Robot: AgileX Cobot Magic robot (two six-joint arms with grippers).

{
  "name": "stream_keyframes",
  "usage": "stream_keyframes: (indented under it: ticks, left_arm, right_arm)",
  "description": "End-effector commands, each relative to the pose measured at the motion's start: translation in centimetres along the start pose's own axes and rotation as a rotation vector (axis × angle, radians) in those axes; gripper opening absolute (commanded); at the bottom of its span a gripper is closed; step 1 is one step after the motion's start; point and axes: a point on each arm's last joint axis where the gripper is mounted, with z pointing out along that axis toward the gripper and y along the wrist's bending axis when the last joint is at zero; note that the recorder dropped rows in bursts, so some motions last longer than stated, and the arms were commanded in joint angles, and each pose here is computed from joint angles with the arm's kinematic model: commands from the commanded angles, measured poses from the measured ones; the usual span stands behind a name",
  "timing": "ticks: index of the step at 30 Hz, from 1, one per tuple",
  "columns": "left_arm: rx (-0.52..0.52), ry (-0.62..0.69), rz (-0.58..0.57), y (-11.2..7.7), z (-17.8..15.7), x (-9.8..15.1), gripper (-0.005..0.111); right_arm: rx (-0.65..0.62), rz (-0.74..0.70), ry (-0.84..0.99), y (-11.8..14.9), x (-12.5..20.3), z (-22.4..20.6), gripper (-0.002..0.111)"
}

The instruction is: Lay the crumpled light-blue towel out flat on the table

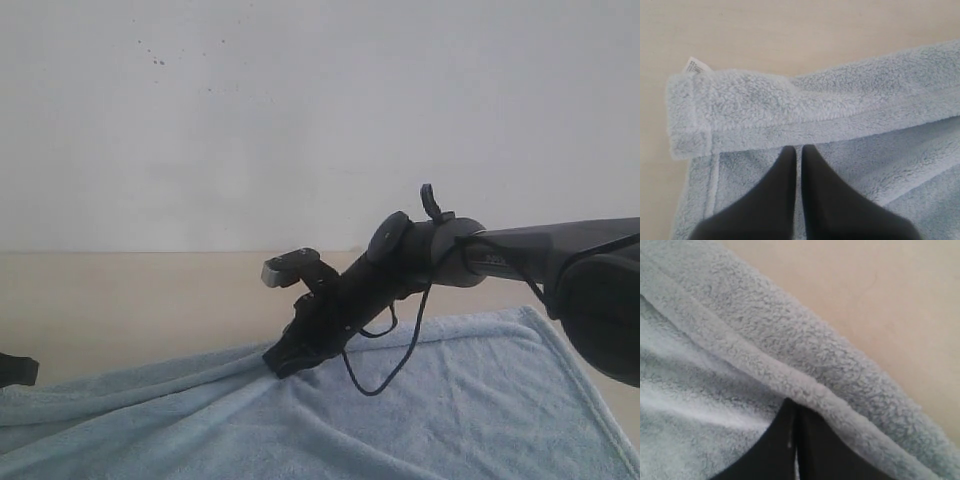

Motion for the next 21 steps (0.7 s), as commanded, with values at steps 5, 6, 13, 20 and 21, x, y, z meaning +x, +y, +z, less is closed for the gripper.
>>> stream_keyframes:
  ticks: [5, 6, 13, 20, 21]
  left_arm:
    - [0.004, 0.017, -0.008, 0.0, -0.2, 0.1, 0.004]
    - [0.004, 0.019, -0.008, 0.0, -0.2, 0.1, 0.004]
    - [0.005, 0.021, 0.008, 0.0, -0.2, 0.1, 0.004]
    - [0.068, 0.050, 0.098, -2.0, -0.5, 0.9, 0.018]
    - [0.079, 0.048, 0.121, -2.6, -0.6, 1.2, 0.020]
  right_arm:
    - [0.183, -0.055, -0.122, -2.4, -2.6, -1.6, 0.001]
    - [0.192, -0.034, -0.134, -2.8, -2.7, -1.7, 0.001]
    - [0.149, 0.021, -0.133, -5.4, -2.8, -5.4, 0.001]
    - [-0.203, -0.007, -0.230, -0.4, -5.5, -9.5, 0.001]
    - [-0.227, -0.010, -0.227, 0.1, -5.6, -10.0, 0.001]
